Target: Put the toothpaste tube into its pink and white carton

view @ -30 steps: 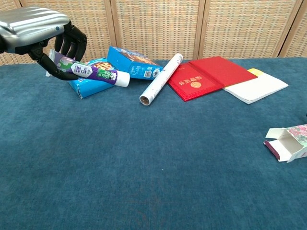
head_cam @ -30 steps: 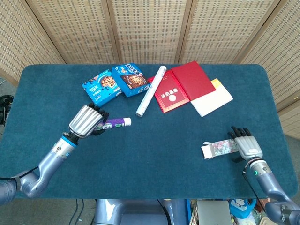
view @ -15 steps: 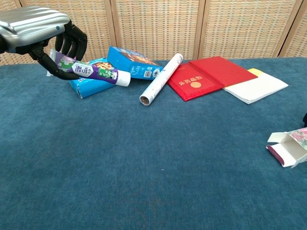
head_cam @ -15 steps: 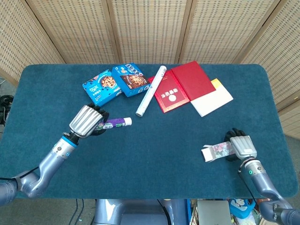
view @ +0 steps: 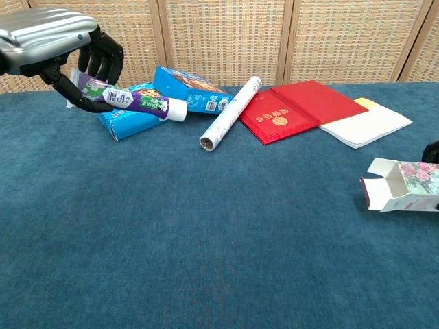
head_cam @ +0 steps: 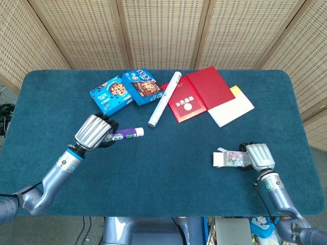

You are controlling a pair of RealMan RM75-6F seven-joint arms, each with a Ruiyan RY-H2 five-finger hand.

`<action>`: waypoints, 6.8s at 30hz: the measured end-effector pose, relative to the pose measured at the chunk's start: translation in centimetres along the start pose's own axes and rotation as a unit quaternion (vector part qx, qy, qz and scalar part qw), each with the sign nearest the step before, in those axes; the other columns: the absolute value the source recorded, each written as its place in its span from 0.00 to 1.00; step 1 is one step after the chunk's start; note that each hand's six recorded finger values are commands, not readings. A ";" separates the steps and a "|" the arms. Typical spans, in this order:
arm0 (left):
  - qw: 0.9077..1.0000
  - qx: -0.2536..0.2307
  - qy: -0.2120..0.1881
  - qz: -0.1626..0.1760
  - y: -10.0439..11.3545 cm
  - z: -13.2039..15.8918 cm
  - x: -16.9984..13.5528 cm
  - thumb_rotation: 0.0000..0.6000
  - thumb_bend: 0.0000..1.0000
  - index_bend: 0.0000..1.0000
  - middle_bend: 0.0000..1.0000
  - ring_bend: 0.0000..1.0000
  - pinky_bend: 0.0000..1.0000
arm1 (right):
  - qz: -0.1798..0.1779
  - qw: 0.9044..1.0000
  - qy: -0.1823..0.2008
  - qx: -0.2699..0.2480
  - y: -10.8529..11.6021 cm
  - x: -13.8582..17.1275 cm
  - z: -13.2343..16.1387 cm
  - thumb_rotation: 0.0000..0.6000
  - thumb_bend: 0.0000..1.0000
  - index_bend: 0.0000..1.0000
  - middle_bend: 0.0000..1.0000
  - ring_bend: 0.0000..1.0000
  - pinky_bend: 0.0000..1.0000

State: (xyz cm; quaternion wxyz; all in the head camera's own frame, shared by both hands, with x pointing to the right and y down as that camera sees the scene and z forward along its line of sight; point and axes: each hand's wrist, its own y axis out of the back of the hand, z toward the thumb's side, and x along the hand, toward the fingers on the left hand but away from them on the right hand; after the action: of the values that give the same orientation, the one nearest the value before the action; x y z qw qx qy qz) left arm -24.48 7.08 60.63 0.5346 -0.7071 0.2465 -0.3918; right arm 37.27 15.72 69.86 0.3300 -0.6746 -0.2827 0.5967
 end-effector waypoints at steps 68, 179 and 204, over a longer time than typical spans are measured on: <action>0.985 -0.149 -0.083 -0.009 -0.2 11.0 2.8 1.00 0.28 0.90 0.65 0.54 0.51 | 0.013 0.991 0.093 -0.095 6.6 -0.1 15.7 1.00 0.12 0.59 0.52 0.41 0.53; 0.975 -0.195 -0.077 0.075 3.2 12.5 4.5 1.00 0.28 0.35 0.01 0.03 0.09 | 0.054 0.906 0.147 -0.394 10.0 0.7 17.2 1.00 0.12 0.59 0.52 0.42 0.53; 0.977 -0.170 -0.054 0.119 7.8 6.8 0.4 1.00 0.28 0.35 0.01 0.03 0.09 | -0.004 0.885 0.091 -0.456 8.1 0.6 7.9 1.00 0.12 0.59 0.52 0.42 0.53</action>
State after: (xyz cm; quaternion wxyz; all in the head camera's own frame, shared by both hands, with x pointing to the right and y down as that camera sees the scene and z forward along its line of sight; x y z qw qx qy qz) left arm -18.15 8.25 52.52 0.4616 -0.7737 0.3624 -0.2388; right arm 29.40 11.97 62.58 0.0126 -0.8010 -0.4948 0.3369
